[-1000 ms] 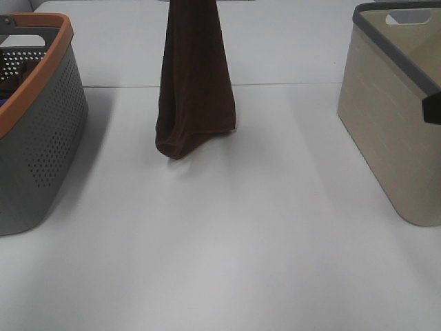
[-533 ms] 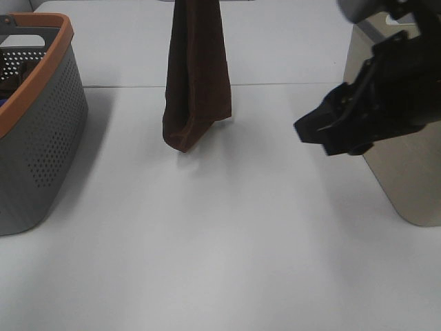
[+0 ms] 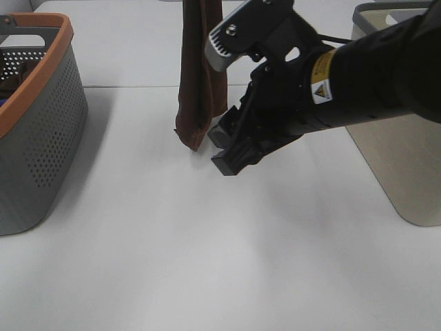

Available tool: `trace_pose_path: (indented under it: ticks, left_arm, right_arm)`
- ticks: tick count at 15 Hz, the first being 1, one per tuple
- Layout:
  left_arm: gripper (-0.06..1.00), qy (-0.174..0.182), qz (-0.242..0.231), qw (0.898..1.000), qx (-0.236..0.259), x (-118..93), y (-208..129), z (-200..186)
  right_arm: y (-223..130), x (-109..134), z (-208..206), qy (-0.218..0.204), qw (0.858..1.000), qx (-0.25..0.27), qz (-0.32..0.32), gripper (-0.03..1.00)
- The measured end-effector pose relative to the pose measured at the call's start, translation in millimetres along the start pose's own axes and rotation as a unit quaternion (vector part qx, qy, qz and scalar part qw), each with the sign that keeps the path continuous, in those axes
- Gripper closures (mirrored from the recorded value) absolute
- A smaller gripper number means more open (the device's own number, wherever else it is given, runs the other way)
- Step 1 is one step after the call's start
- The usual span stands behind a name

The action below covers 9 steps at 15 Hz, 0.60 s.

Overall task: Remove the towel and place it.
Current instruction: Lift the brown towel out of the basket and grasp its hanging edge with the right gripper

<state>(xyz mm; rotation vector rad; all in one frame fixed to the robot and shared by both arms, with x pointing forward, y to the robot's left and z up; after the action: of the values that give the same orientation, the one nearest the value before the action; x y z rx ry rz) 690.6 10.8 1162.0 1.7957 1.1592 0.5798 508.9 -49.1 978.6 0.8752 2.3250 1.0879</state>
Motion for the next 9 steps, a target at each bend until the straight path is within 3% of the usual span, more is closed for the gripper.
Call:
trace_pose_path:
  ticks: [5,9]
  left_arm:
    - [0.94,-0.007,0.001,1.000,-0.010,-2.3,2.8,1.0]
    - [0.94,-0.015,0.007,1.000,-0.009,-4.8,2.4,0.9]
  right_arm:
    - [8.8,1.4,59.2,0.002,1.000,0.026,0.009,0.37]
    - [12.4,-12.5,79.0,-0.011,0.998,0.027,0.064,0.37]
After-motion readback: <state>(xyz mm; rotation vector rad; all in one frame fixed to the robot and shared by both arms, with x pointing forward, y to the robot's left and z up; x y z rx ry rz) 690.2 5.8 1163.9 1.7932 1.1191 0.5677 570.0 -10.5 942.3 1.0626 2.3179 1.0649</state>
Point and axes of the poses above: a point on each arm's last joint axis where the gripper is mounted, z pointing out along that axis toward the gripper, x along the wrist's bending axis when the last joint is at zero, y = z × x, the point moved 7 cm from there along z, pointing out along that axis toward the gripper, and after that the axes turned 5 degrees about z, right-handed, at the moved point
